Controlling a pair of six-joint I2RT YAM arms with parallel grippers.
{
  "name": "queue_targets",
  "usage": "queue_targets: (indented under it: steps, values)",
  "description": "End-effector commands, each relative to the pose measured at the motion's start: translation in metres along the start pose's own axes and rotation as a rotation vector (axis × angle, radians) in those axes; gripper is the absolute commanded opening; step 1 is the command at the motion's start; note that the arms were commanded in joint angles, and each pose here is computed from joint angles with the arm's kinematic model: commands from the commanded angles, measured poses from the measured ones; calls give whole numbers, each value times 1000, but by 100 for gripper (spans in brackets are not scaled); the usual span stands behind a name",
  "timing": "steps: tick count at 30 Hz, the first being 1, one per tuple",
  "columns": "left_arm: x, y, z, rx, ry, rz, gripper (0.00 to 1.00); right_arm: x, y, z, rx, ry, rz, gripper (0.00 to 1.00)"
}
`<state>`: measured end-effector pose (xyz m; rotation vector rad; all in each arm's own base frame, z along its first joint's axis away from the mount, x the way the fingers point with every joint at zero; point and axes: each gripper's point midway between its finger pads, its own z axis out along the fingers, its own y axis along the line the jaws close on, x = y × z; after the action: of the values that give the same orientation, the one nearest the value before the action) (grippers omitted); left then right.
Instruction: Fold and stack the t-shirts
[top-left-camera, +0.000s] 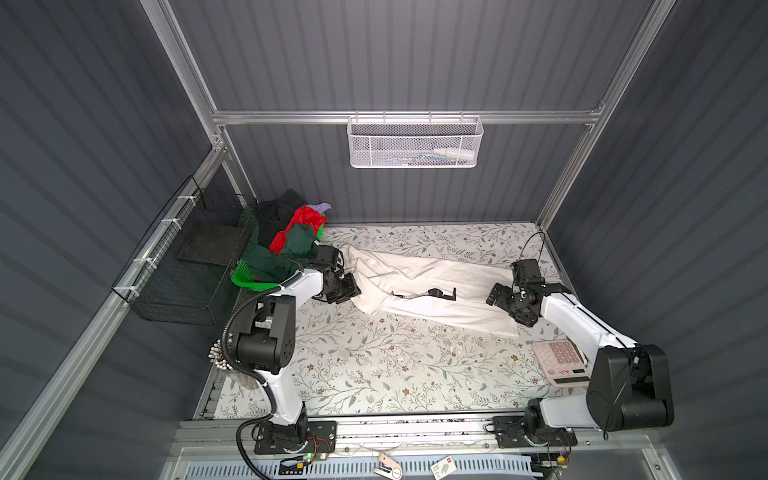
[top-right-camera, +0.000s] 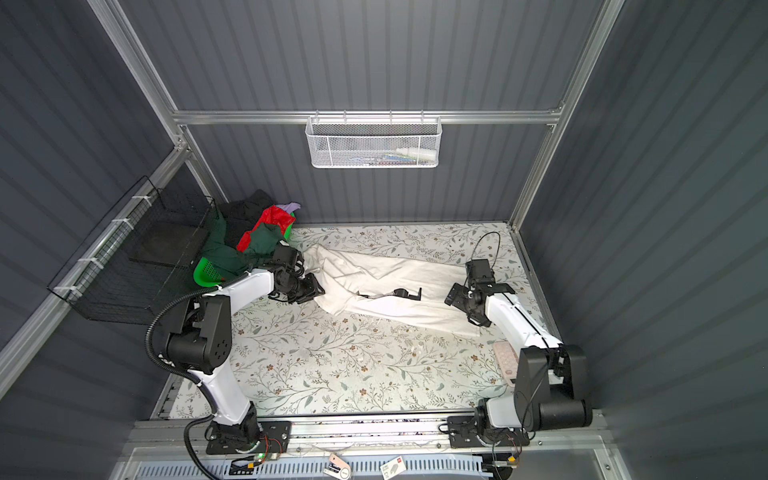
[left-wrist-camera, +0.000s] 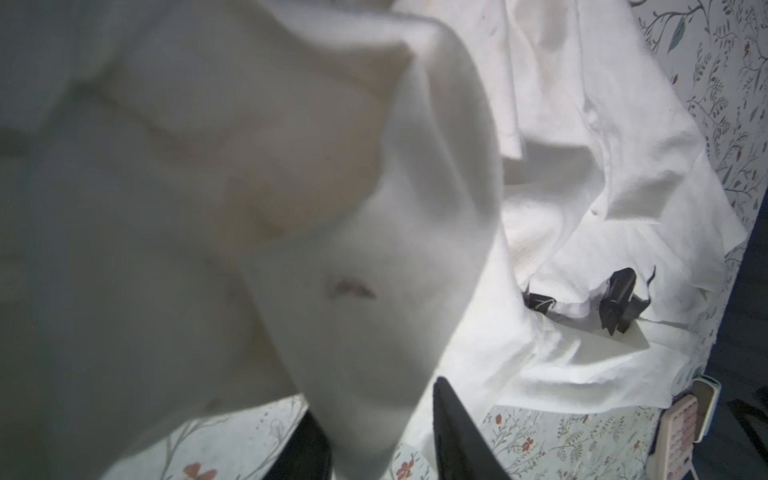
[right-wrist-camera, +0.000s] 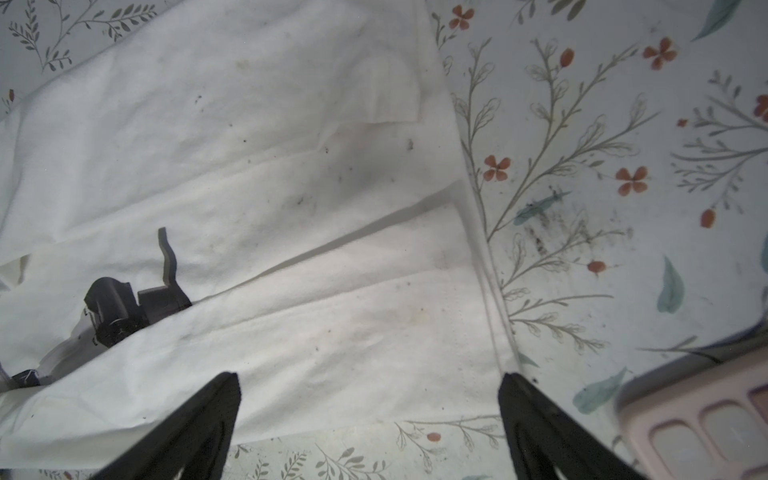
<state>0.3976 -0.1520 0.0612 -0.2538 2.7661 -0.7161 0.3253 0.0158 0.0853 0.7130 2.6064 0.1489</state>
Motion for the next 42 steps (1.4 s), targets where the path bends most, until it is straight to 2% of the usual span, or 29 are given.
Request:
queue_targets:
  steps: [1,8,12,15,23,28,36,42]
  values:
    - [-5,-19,-16,81,-18,-14,31,4,0,3,-6,16,8,99]
    - [-7,-26,-28,90,-44,-12,32,5,1,7,-5,34,-10,99]
    - [-11,-30,-23,116,-32,-8,11,9,0,12,-5,47,-5,99]
    - [-17,-35,-17,138,-25,-10,0,11,1,13,-10,52,-5,99]
    - [-31,-43,-11,158,-32,12,0,13,-5,9,2,43,-8,99]
    - [-50,-50,-8,166,-54,19,0,19,3,3,-54,29,-26,99]
    - [-90,-66,5,194,-88,8,0,35,31,-11,-99,-13,-196,99]
    - [-107,-70,13,199,-110,-8,0,47,36,-14,-93,3,-240,99]
